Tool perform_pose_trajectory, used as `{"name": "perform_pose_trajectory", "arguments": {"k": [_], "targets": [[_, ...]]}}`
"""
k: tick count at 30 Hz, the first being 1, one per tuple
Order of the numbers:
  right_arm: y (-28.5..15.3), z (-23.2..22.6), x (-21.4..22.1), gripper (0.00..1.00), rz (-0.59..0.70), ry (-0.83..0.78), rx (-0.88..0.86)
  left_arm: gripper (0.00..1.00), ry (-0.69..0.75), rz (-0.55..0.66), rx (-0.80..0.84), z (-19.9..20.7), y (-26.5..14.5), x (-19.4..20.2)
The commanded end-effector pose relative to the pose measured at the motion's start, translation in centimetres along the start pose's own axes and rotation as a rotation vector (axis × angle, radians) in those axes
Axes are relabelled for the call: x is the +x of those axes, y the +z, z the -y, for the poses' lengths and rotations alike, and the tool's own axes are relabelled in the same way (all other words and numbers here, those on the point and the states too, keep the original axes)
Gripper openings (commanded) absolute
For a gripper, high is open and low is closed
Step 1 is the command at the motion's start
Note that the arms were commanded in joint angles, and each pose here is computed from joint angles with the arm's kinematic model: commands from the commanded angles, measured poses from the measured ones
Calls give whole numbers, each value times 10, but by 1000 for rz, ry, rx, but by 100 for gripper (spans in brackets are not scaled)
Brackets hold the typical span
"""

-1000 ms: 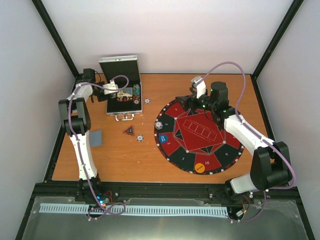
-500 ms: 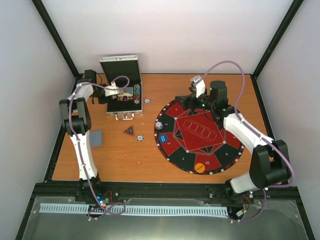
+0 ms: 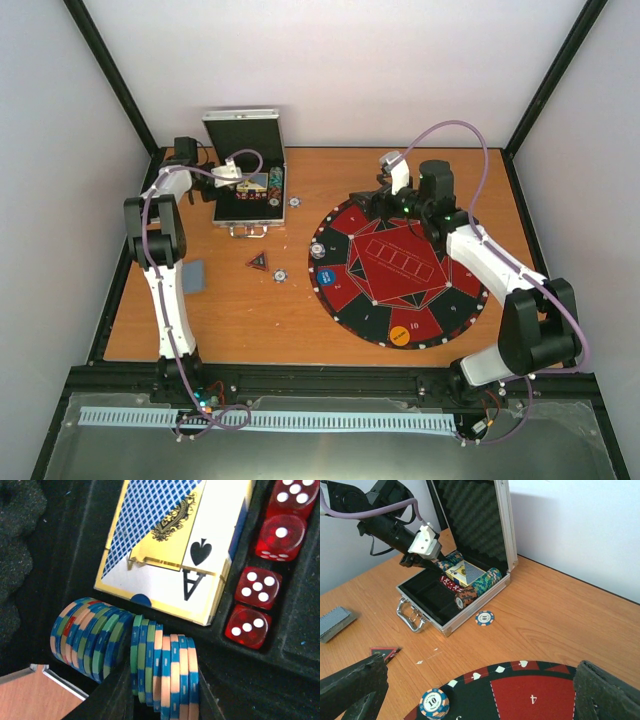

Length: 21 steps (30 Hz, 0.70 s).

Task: Distribute texas hold em gaming equipment

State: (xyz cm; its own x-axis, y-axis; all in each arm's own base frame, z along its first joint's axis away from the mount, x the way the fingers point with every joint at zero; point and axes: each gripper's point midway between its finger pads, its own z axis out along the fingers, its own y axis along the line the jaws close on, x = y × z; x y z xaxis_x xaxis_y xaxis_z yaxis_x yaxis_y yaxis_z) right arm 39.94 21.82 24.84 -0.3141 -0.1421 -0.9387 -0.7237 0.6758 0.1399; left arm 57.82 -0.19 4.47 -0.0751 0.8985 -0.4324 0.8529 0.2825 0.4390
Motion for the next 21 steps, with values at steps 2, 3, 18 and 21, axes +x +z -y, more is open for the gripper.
{"name": "perform_pose_trajectory", "arguments": {"k": [2, 3, 18, 21], "targets": [[1, -4, -10, 100, 10, -14, -25, 2, -46, 30, 29, 5, 7, -9], [0, -4, -11, 100, 10, -18, -24, 1, -61, 30, 34, 5, 4, -11], [-9, -4, -19, 100, 18, -71, 4, 1, -387, 172, 54, -11, -87, -69], [-13, -4, -20, 100, 14, -105, 15, 1, -516, 237, 78, -13, -114, -92]]}}
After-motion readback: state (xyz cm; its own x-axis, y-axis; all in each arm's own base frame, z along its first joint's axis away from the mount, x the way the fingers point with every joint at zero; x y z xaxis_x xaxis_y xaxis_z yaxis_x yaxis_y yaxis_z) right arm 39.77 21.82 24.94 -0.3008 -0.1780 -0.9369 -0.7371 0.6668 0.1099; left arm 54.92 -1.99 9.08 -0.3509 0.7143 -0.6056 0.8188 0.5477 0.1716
